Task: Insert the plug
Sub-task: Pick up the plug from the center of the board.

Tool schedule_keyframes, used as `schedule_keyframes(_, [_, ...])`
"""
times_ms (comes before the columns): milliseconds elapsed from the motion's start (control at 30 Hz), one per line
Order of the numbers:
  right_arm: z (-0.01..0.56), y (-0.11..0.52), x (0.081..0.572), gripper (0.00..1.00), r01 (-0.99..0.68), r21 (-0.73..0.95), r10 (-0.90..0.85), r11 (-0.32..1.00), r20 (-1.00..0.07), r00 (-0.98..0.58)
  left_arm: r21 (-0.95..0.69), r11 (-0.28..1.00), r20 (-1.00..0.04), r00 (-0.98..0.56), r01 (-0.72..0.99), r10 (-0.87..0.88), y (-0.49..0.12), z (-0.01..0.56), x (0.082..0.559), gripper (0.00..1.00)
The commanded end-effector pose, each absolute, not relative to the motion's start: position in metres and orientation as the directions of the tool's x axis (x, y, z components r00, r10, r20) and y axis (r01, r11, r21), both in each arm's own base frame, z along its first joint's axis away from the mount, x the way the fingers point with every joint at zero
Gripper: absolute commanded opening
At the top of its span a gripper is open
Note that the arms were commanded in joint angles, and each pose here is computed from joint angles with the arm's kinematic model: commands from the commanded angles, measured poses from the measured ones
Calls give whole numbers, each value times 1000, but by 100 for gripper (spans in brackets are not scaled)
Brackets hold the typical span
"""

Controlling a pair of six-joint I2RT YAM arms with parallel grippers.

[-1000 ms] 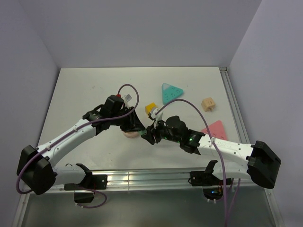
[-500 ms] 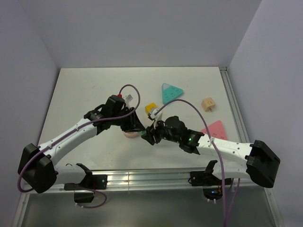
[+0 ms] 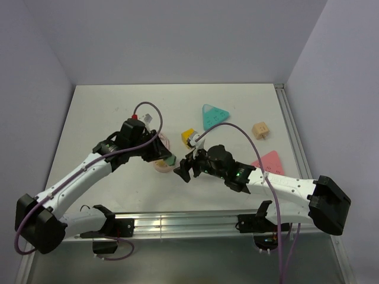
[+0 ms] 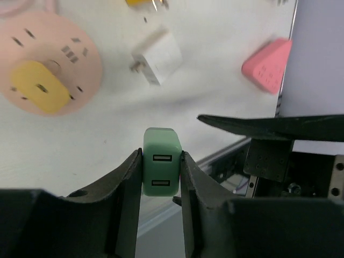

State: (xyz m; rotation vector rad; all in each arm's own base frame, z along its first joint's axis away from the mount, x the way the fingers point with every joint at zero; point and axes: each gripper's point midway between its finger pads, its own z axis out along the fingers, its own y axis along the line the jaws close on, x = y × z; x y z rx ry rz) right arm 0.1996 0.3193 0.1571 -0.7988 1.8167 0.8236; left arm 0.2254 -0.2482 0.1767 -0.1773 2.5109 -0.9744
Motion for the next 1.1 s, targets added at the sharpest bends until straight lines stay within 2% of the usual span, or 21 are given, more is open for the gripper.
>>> schedule_keyframes(0, [181, 321, 202, 88, -807, 196, -77, 557, -955, -285, -664, 748, -429, -818, -3, -384, -221, 198, 243, 0])
schedule_keyframes(33, [187, 320, 203, 87, -804, 195, -58, 561, -960, -274, -640, 767, -446, -795, -39, -412, -207, 198, 247, 0])
schedule_keyframes(167, [170, 313, 217, 72, -730, 218, -50, 648, -944, -326, -600, 795, -509, -726, -87, -463, -181, 210, 254, 0])
schedule_keyframes(200, [174, 315, 223, 55, -712, 220, -47, 667, -941, -334, -607, 791, -518, -715, -81, -470, -178, 217, 253, 0])
schedule_keyframes(233, [153, 315, 227, 46, -682, 214, -92, 699, -919, -382, -599, 795, -534, -695, -91, -482, -173, 220, 256, 0])
schedule_keyframes(267, [159, 316, 239, 32, -628, 233, -53, 742, -914, -401, -601, 794, -541, -686, -89, -487, -171, 222, 255, 0])
schedule_keyframes(333, [137, 314, 249, 15, -550, 227, -71, 804, -881, -467, -616, 784, -561, -656, -75, -504, -168, 232, 255, 0])
schedule_keyframes(367, [146, 316, 261, 3, -470, 260, -1, 843, -875, -485, -620, 781, -563, -649, -77, -512, -166, 232, 254, 0])
schedule_keyframes(400, [144, 315, 266, 0, -427, 264, 16, 865, -865, -501, -633, 771, -576, -626, -66, -527, -163, 240, 253, 0])
schedule_keyframes(433, [129, 316, 268, 0, -404, 249, -8, 880, -844, -537, -640, 766, -580, -614, -63, -535, -162, 242, 252, 0])
schedule_keyframes(567, [127, 332, 288, 0, -312, 253, 33, 916, -821, -570, -647, 760, -605, -569, -56, -557, -153, 250, 249, 0])
schedule_keyframes(800, [74, 338, 312, 0, -198, 102, -49, 975, -770, -636, -597, 799, -641, -558, -68, -526, -139, 255, 242, 0])
schedule_keyframes(1067, [48, 343, 314, 0, -167, 52, -77, 985, -726, -683, -601, 798, -660, -530, -53, -533, -130, 267, 232, 0])
